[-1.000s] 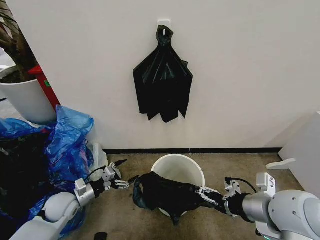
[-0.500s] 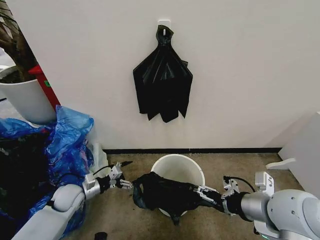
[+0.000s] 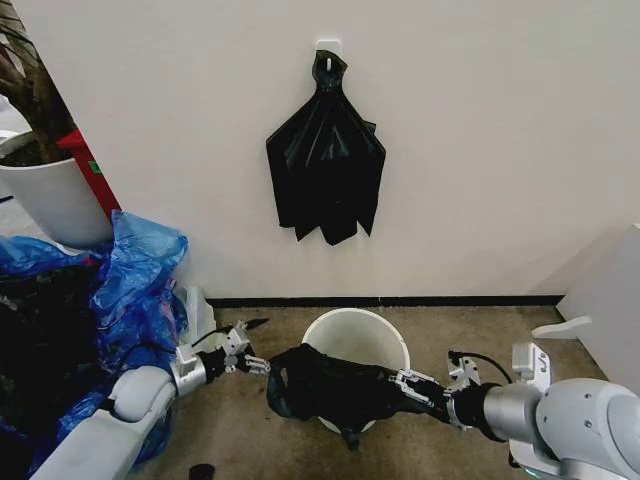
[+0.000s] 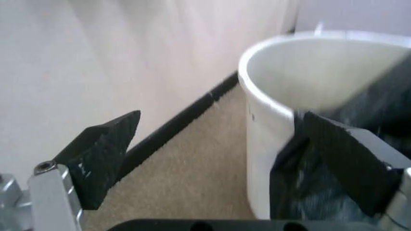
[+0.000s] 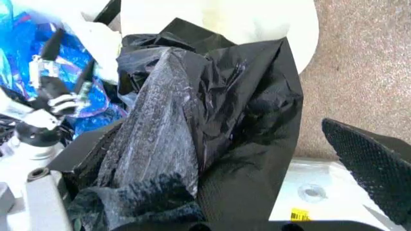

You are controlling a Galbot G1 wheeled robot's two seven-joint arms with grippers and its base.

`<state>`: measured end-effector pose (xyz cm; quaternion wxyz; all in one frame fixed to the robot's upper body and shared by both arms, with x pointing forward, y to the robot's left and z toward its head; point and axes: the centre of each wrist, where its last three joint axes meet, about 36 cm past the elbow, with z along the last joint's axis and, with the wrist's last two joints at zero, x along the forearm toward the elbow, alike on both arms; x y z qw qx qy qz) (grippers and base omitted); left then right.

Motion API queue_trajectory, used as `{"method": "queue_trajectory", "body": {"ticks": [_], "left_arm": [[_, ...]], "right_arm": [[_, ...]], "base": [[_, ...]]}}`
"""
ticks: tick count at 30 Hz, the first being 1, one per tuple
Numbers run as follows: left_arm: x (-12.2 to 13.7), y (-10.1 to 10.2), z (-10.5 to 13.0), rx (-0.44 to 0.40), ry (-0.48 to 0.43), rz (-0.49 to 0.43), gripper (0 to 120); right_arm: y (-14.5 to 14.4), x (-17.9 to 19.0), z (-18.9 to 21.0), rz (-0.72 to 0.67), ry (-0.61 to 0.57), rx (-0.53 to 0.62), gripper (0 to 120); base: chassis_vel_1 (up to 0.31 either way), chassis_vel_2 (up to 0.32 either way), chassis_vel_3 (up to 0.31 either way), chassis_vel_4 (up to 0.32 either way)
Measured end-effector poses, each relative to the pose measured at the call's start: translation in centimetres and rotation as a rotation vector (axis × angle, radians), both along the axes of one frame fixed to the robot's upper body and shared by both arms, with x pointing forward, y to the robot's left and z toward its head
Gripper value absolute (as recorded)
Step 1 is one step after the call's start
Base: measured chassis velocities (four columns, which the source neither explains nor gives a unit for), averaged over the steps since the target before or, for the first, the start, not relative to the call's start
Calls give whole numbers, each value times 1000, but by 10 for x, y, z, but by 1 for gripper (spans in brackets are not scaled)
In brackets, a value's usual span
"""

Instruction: Place the garbage bag over the trash bin.

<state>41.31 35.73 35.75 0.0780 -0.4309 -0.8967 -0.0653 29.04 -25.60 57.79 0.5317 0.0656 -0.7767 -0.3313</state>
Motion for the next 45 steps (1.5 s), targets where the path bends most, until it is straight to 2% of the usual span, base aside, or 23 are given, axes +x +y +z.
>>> {"method": "queue_trajectory", "body": {"ticks": [5, 7, 9, 10, 12, 13, 16, 24, 30, 38, 45], "left_arm": [[-4, -1, 8, -48, 67, -17, 100], [-9, -5, 1, -11, 107, -73, 100], [-10, -5, -1, 2, 111, -79, 100], [-10, -6, -8, 47, 119, -88, 100], [-7, -8, -15, 89, 120, -90, 100], [2, -8, -19, 131, 106, -67, 100], [11, -11, -21, 151, 93, -51, 100], [15, -16, -29, 173, 98, -47, 100], [10, -19, -39, 181, 115, -45, 100], [5, -18, -39, 197, 118, -47, 100], [-1, -12, -41, 211, 126, -38, 100]], "right_arm": [[1, 0, 0, 1, -3, 2, 100], [1, 1, 1, 1, -9, 4, 100], [1, 1, 1, 2, -10, 4, 100], [1, 1, 1, 3, -12, 5, 100], [1, 1, 2, 4, -14, 5, 100], [1, 1, 2, 3, -17, 3, 100], [0, 2, 3, -1, -25, -1, 100], [-4, 4, 7, -12, -48, -14, 100], [-17, 4, 15, -53, -71, -10, 100], [-40, 3, 32, -128, -147, -22, 100], [-45, 3, 37, -150, -173, -27, 100]], "base": [[0, 0, 0, 0], [0, 0, 0, 0], [0, 0, 0, 0], [0, 0, 0, 0], [0, 0, 0, 0], [0, 0, 0, 0], [0, 0, 0, 0], [0, 0, 0, 0], [0, 0, 0, 0], [0, 0, 0, 0], [0, 0, 0, 0]]}}
